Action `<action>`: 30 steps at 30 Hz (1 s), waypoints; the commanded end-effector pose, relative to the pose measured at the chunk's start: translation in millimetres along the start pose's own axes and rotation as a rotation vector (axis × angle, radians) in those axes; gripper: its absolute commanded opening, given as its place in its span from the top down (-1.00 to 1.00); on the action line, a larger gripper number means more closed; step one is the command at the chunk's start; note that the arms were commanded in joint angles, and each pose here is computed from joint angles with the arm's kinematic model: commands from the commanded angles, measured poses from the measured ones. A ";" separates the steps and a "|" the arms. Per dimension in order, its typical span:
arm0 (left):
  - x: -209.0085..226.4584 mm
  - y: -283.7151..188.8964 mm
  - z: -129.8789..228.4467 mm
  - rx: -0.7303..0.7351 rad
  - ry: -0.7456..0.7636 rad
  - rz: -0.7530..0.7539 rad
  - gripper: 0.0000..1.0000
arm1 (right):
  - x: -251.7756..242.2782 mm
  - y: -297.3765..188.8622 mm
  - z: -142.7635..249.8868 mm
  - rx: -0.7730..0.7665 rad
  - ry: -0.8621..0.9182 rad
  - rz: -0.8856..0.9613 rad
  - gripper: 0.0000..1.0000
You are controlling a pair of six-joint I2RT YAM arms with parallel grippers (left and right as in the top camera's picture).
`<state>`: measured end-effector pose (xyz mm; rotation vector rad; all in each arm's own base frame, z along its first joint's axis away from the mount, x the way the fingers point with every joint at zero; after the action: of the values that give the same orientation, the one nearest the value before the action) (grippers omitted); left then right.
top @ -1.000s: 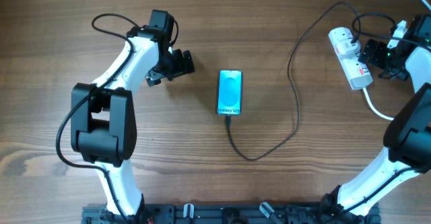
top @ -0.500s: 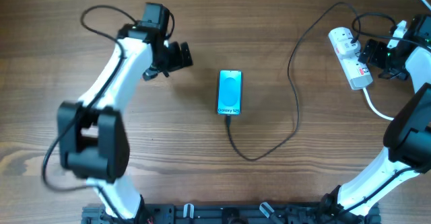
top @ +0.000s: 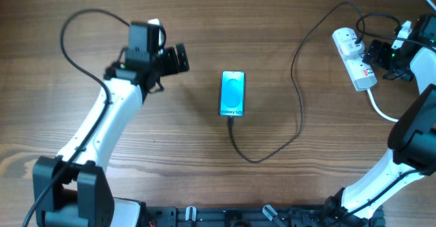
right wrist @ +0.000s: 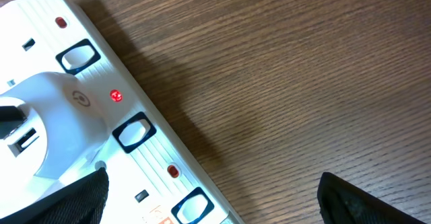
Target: Plug charger to phone and switch on socket
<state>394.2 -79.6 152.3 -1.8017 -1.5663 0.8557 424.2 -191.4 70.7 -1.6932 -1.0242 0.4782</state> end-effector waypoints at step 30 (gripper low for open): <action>21.9 -9.8 198.1 -0.279 -0.030 0.070 -1.00 | 1.9 -8.0 -2.9 -0.021 -0.026 0.005 -0.99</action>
<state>244.4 -56.0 42.5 -2.0790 -1.7062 0.7204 424.2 -191.4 70.7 -1.6936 -1.0240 0.4789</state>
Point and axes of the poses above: each gripper's point midway between its finger pads, its own y axis out along the fingers, its own x axis along the line the jaws close on, z = x × y, the point moved 3 cm from there along -y, back along the fingers, and after that the axes turned 13 degrees about y, right-handed, at the moved point
